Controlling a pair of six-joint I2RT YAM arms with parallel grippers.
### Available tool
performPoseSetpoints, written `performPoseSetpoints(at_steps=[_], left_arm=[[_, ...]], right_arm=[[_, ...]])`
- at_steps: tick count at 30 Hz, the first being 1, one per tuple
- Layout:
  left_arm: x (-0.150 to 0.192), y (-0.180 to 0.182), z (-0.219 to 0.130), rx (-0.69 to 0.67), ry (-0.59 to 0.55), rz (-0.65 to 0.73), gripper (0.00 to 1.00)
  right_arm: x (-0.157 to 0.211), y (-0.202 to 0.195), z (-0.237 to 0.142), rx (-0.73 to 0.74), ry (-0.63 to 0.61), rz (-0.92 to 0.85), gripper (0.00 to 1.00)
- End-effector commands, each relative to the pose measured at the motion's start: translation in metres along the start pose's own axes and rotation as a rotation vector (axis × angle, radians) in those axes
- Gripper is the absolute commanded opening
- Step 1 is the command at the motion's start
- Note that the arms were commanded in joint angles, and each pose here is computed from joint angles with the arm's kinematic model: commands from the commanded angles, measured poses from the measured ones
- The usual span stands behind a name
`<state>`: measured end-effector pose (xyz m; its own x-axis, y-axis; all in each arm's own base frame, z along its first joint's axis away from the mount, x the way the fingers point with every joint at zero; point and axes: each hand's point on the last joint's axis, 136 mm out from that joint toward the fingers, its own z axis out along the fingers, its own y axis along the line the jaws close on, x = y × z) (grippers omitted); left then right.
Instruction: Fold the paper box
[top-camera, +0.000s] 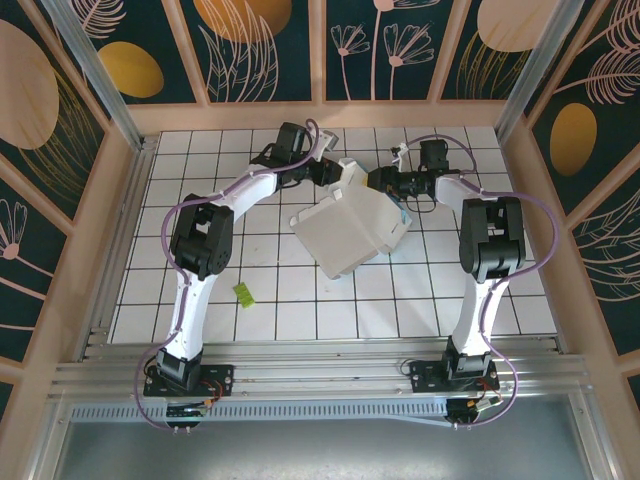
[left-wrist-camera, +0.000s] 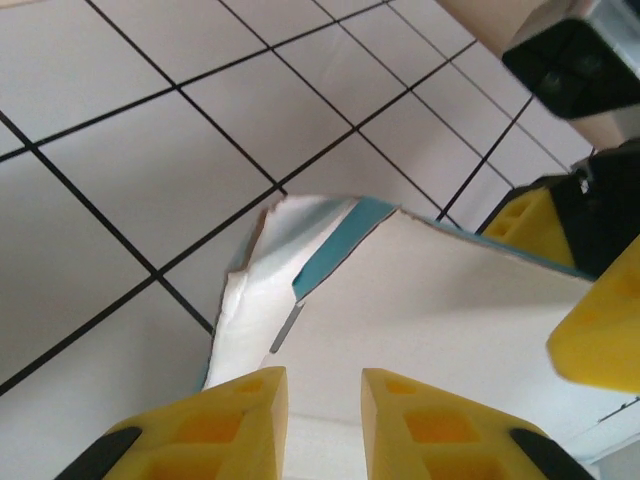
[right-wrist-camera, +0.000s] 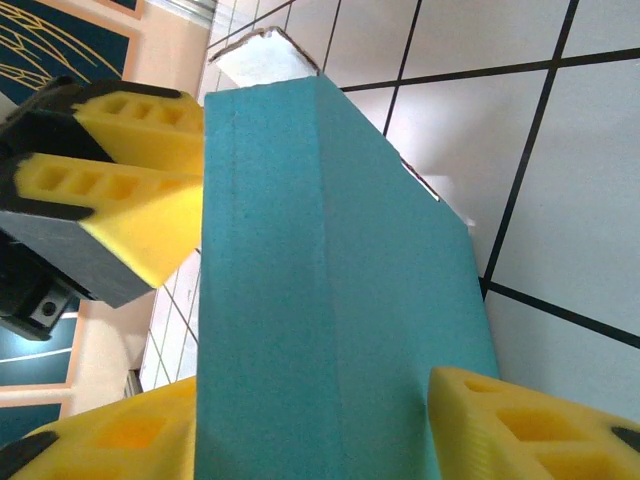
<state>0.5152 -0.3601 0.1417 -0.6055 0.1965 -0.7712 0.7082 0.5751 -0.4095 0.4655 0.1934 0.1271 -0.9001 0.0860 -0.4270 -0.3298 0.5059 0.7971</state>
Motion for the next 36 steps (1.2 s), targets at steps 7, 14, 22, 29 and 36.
performPoseSetpoints(at_steps=[7, 14, 22, 29, 36], left_arm=[[-0.013, -0.004, -0.008, -0.03, -0.006, -0.016, 0.31], [-0.014, 0.018, -0.038, -0.062, -0.01, -0.023, 0.32], [0.003, 0.062, -0.051, 0.037, 0.055, -0.047, 0.31], [0.03, 0.044, -0.035, 0.274, 0.179, -0.065, 0.39], [0.011, 0.056, -0.021, 0.252, 0.082, -0.042, 0.38]], right_arm=[[-0.012, 0.0, -0.006, 0.023, -0.05, -0.042, 0.46], [-0.015, -0.001, -0.008, 0.051, -0.06, -0.063, 0.4], [-0.011, -0.002, -0.008, 0.107, -0.047, -0.108, 0.36], [-0.012, 0.0, -0.009, 0.145, -0.048, -0.145, 0.33], [-0.015, 0.002, -0.007, 0.155, -0.041, -0.161, 0.32]])
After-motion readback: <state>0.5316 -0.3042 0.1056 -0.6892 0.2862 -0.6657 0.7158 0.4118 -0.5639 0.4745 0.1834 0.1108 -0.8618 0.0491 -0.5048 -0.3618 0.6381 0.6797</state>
